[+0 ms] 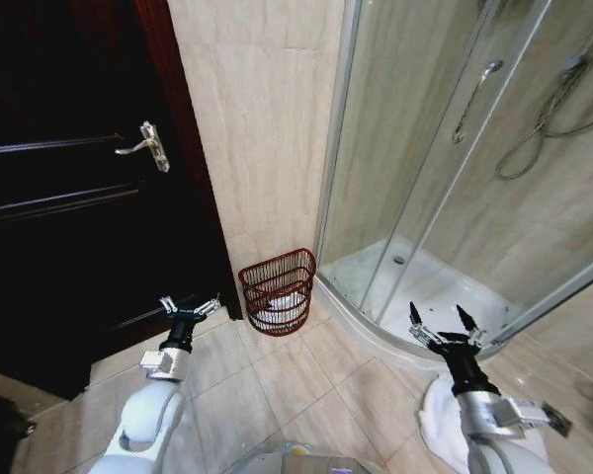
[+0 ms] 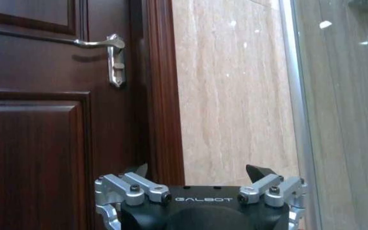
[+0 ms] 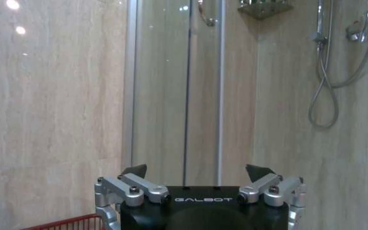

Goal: Discard the used towel into the hamper.

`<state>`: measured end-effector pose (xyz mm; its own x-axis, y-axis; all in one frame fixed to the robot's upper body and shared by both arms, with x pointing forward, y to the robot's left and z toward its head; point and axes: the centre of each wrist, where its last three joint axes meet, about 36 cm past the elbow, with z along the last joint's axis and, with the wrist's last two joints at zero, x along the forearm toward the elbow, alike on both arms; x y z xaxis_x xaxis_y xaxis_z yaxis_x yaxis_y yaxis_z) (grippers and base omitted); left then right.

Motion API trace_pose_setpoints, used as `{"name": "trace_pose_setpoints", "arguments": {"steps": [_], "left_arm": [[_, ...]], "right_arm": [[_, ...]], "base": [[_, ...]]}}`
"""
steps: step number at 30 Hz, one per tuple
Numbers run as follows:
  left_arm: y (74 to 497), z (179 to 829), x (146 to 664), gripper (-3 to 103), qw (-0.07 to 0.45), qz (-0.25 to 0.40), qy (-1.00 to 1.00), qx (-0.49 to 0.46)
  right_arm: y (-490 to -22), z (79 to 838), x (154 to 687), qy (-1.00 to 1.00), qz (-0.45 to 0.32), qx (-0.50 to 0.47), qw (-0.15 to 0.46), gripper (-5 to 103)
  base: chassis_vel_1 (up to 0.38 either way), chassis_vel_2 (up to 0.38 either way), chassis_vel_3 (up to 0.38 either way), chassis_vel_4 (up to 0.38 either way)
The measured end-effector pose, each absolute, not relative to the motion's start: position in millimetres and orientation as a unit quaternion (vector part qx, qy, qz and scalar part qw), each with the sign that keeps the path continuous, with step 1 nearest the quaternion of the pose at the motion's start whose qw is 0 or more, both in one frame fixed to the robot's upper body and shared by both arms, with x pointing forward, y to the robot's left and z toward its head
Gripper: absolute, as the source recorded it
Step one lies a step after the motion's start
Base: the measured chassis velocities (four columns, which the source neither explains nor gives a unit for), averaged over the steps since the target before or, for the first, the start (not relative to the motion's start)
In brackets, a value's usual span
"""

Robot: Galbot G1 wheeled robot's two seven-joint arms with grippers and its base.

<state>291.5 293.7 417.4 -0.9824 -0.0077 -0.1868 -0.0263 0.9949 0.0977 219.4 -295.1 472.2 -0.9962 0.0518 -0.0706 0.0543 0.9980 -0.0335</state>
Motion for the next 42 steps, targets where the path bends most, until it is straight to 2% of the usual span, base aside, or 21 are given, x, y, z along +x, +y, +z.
{"name": "trace_pose_setpoints", "arguments": {"steps": [31, 35, 42], "left_arm": [[288.2, 407.6, 295.4, 101, 0.091, 0.044, 0.995, 0.001], [288.7, 406.2, 295.8, 97, 0.089, 0.044, 0.995, 0.001], [288.6, 405.9, 295.5, 100, 0.090, 0.043, 0.995, 0.000]], "right_arm": [[-297.7, 470.7, 217.0, 0.998, -0.023, 0.035, 0.038, 100], [-297.6, 471.2, 217.8, 0.998, -0.023, 0.035, 0.040, 100], [-297.5, 472.4, 218.7, 0.998, -0.023, 0.036, 0.041, 100]], "base": [[-0.122, -0.144, 0.121, 0.146], [-0.097, -0.135, 0.105, 0.154], [-0.090, -0.139, 0.098, 0.145]]}}
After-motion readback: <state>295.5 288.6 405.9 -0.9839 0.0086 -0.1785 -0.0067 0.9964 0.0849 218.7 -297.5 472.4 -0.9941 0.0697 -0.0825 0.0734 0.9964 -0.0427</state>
